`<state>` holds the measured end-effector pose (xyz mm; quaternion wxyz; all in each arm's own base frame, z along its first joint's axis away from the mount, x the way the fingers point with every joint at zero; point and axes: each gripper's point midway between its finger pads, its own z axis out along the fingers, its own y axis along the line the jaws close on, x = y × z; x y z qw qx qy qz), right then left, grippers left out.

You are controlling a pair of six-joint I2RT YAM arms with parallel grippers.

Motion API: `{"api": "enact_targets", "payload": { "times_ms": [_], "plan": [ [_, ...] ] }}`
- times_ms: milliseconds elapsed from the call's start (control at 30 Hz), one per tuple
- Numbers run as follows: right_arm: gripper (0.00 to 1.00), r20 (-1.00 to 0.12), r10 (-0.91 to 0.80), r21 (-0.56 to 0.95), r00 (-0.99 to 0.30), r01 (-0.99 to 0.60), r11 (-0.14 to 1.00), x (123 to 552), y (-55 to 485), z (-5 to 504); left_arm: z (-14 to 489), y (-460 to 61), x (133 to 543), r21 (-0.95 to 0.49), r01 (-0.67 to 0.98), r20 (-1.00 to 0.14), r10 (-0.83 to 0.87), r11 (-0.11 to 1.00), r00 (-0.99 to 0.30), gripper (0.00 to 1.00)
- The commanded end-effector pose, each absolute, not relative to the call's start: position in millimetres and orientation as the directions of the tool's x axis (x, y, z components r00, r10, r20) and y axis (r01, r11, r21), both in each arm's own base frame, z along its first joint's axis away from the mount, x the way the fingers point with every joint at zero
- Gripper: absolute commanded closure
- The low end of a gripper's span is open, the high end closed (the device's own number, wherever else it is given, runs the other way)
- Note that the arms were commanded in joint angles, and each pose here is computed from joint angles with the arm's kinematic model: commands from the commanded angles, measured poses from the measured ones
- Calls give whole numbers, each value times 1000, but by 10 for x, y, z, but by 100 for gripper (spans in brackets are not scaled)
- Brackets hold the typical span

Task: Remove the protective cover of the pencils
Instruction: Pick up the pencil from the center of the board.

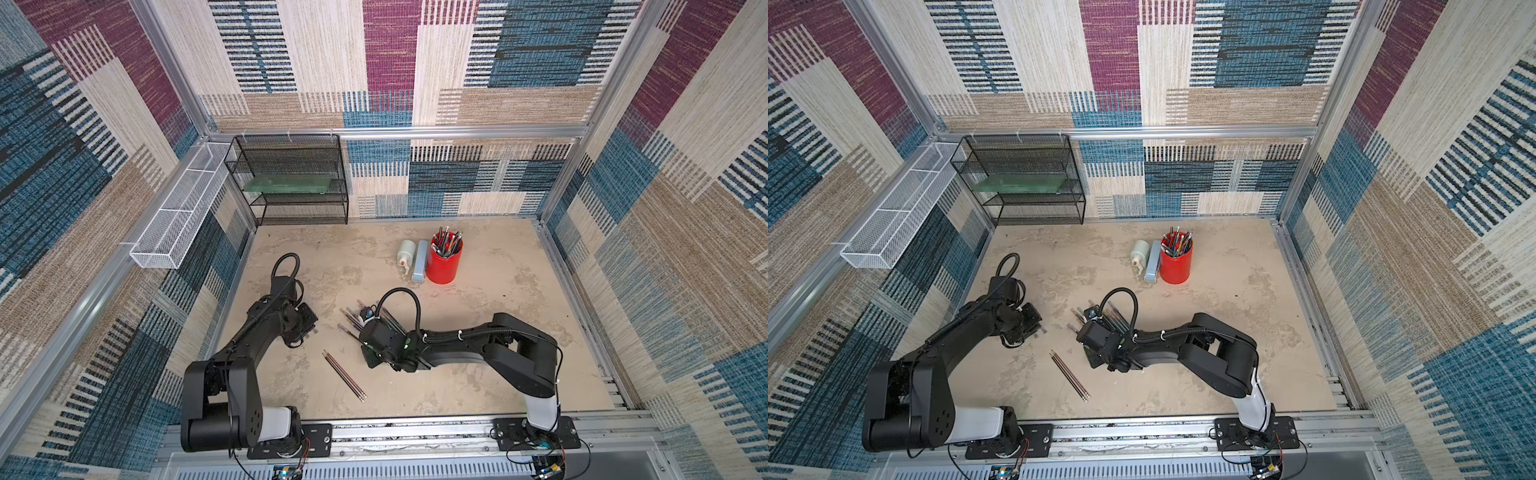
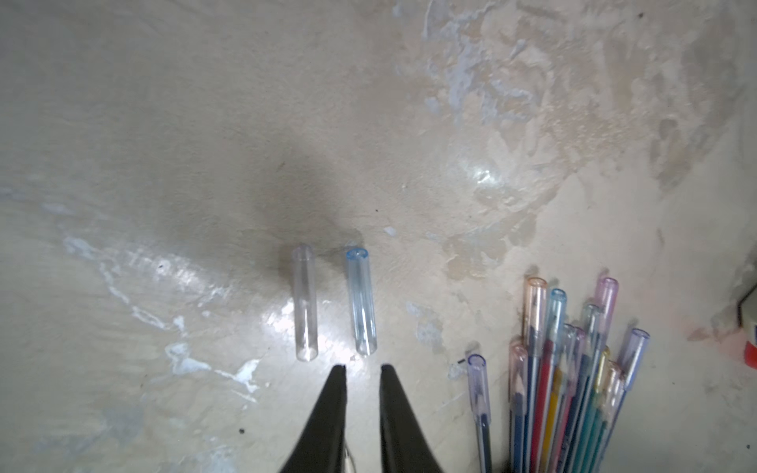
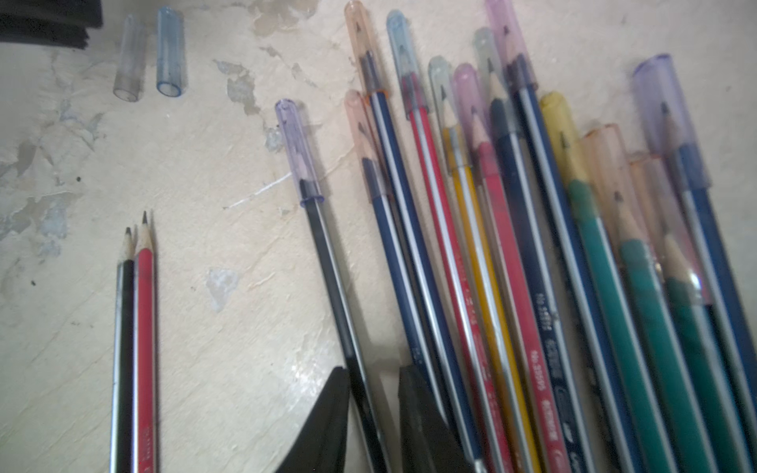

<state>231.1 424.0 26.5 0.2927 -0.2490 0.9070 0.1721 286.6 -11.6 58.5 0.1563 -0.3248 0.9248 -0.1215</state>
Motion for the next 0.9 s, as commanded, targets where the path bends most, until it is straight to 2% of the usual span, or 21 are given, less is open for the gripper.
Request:
{"api": "enact_targets", "payload": {
  "times_ms": [0,133,267,367,467,533,600,667,733,867],
  "plan": [
    [73,-619,-364,141,-696,-554,820,2310,4245,268,712,-122,2887,-371,-546,-256,-648,751,-717,74],
    [73,-621,-373,124,-689,-556,822,2297,4260,272,919,-212,2855,-481,-537,-269,-699,693,-663,53],
    [74,-611,-386,101,-691,-552,827,2301,4258,207,1128,-273,2825,-565,-563,-229,-771,603,-594,44],
    [76,-601,-396,79,-695,-544,835,2313,4237,140,1195,-385,2890,-645,-553,-172,-805,528,-568,44],
    [79,-593,-405,69,-696,-545,835,2305,4243,110,1354,-419,3038,-675,-422,-282,-739,606,-612,46],
    [80,-593,-409,60,-694,-545,836,2300,4242,105,1354,-285,3039,-625,-423,-357,-722,656,-593,47],
    [81,-597,-411,56,-689,-546,836,2290,4252,105,1339,-304,2998,-650,-402,-352,-724,645,-593,44],
    [82,-598,-413,63,-687,-554,830,2279,4290,105,1390,-352,3014,-680,-328,-396,-705,656,-589,42],
    [84,-598,-416,73,-685,-563,823,2273,4349,112,1331,-307,2980,-689,-339,-405,-728,641,-552,32],
    [87,-607,-423,83,-672,-584,807,2254,4438,147,1397,-379,3023,-729,-272,-419,-723,628,-549,35]
  ]
}}
